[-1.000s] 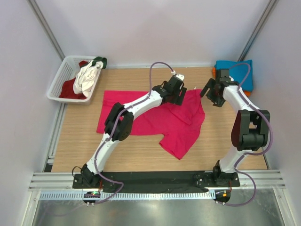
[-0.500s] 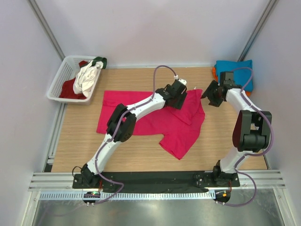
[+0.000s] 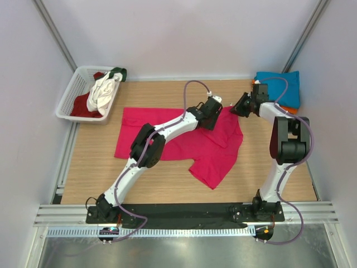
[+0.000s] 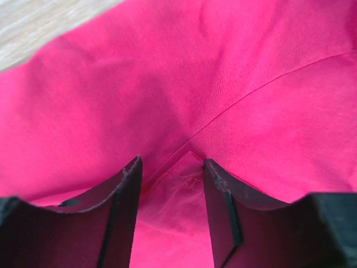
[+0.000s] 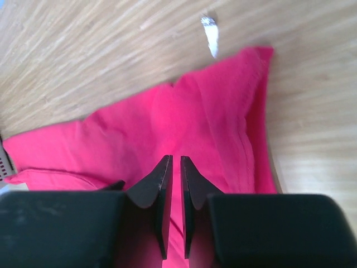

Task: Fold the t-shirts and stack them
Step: Fold the tshirt

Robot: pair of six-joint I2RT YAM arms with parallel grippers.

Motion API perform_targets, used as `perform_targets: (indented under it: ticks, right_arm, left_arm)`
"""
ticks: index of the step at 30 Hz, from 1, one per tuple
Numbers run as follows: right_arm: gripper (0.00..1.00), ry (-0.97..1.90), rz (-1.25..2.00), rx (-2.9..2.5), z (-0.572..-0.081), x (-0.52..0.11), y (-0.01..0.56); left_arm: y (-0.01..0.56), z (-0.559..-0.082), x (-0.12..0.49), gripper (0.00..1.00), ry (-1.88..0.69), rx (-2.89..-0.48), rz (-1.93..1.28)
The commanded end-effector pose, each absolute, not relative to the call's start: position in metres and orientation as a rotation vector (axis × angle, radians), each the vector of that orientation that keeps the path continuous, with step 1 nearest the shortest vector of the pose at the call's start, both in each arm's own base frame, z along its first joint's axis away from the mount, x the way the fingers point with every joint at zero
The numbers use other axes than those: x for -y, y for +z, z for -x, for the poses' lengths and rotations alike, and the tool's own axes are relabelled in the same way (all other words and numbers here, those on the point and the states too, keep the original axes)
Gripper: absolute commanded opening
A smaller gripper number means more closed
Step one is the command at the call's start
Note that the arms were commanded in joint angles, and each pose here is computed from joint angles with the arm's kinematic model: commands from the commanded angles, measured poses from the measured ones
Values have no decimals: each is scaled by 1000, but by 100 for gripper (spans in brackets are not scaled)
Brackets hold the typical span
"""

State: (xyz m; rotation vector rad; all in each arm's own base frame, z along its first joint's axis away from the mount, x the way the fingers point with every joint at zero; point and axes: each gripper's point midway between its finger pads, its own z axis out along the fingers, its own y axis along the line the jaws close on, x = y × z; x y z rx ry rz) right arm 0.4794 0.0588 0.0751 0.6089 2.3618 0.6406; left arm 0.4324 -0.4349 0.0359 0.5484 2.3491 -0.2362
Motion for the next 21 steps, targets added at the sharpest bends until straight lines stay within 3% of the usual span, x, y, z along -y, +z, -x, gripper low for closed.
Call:
perform_targets:
  ticks: [1, 10, 15, 19, 21]
  right_arm:
    - [17, 760, -487, -2243, -512, -83, 107]
    - [16, 733, -470, -2332, -507, -101, 60]
    - [15, 681, -481, -2369, -503, -95, 42]
    - [15, 657, -488, -2383, -501, -92, 35]
    - [15, 650, -498, -2392, -500, -91, 31]
  left_arm:
    - [57, -445, 446, 48, -280, -2288, -503]
    - [66, -445, 443, 24, -276, -2280, -493]
    - [83, -442, 440, 16, -288, -2268, -483]
    - [91, -431, 440, 0, -316, -2273, -489]
    - [91, -424, 436, 0, -311, -2282, -493]
